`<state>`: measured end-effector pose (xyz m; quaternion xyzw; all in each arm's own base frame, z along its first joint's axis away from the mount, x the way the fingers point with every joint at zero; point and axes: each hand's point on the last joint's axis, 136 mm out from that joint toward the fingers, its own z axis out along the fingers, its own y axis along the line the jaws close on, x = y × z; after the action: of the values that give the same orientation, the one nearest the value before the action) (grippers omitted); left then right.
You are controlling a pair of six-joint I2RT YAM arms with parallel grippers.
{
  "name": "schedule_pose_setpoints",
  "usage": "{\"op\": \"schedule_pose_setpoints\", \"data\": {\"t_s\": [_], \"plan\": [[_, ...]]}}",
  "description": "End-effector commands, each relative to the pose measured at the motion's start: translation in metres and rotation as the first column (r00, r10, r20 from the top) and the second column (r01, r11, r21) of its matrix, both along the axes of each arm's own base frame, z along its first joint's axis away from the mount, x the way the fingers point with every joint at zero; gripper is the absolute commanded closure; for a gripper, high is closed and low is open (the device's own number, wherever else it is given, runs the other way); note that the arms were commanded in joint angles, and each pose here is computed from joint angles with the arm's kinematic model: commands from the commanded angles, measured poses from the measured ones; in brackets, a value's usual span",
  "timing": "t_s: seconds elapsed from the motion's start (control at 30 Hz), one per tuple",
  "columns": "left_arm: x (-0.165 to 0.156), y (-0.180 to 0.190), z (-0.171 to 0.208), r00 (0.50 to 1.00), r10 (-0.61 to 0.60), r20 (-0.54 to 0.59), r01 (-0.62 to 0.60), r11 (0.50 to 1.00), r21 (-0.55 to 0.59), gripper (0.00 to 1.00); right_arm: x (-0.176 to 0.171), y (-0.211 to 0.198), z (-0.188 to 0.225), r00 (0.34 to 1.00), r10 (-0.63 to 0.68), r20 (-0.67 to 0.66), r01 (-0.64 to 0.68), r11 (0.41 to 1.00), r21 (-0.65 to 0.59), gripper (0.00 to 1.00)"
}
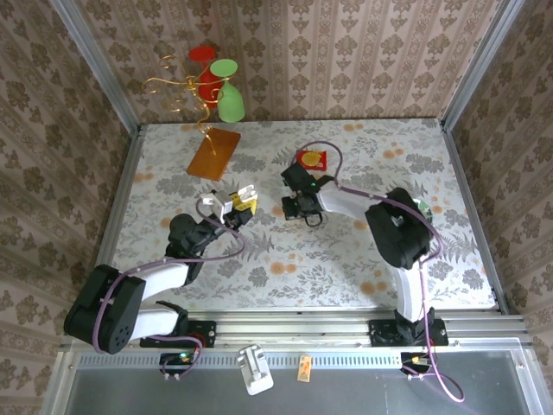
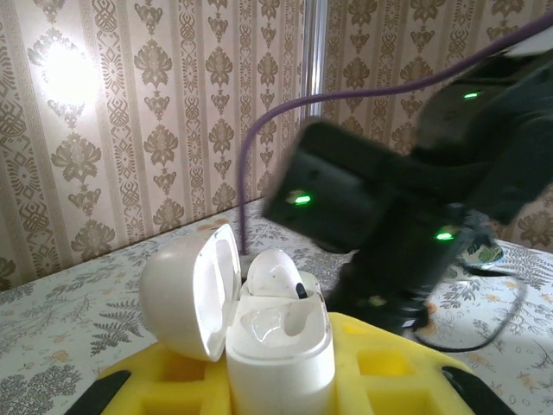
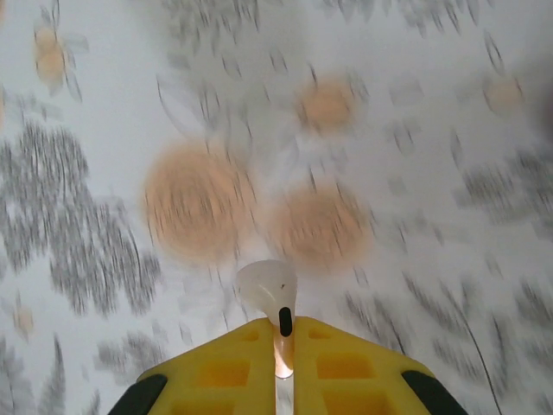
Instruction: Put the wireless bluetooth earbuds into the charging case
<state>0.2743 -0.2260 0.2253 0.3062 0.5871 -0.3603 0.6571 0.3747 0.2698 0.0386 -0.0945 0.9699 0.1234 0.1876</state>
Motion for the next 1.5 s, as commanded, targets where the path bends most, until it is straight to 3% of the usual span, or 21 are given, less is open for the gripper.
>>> {"op": "schedule_pose_setpoints", "data": {"t_s": [0.0,0.23,0.4,0.47,0.63,0.87,1.23,1.47], "plan": [[-0.005,-0.005,0.014,0.998,-0.03,0.061,0.031,0.999,-0.016,0.9,-0.021,-0.019,0.006,1.0,-0.013,0.016,0.013,1.0,0.003,0.88],[-0.003,-0.006,0.015,0.998,-0.028,0.064,0.028,1.0,-0.013,0.9,-0.086,-0.061,-0.007,0.996,-0.026,-0.085,0.022,0.999,-0.048,0.87],[-0.011,-0.016,0.012,0.996,-0.064,0.061,0.064,0.998,-0.002,0.9,-0.101,-0.08,-0.012,0.993,-0.026,-0.113,0.012,0.992,-0.123,0.85],[-0.012,-0.017,0.011,0.996,-0.066,0.062,0.066,0.998,0.002,0.9,-0.099,-0.083,-0.007,0.994,-0.028,-0.108,0.012,0.99,-0.144,0.8],[-0.015,-0.017,0.009,0.995,-0.074,0.069,0.073,0.997,0.02,0.9,-0.092,-0.082,0.009,0.992,-0.026,-0.125,0.003,0.983,-0.183,0.55],[-0.025,-0.017,0.003,0.991,-0.108,0.08,0.102,0.992,0.073,0.9,-0.094,-0.081,0.021,0.967,-0.026,-0.254,-0.043,0.964,-0.261,0.42],[-0.031,-0.014,-0.006,0.989,-0.111,0.093,0.096,0.984,0.151,0.89,-0.098,-0.077,0.01,0.882,-0.114,-0.458,-0.076,0.923,-0.376,0.42],[-0.031,-0.015,-0.013,0.99,-0.117,0.084,0.103,0.981,0.162,0.89,-0.095,-0.075,0.0,0.862,-0.113,-0.494,-0.108,0.912,-0.395,0.51]]}}
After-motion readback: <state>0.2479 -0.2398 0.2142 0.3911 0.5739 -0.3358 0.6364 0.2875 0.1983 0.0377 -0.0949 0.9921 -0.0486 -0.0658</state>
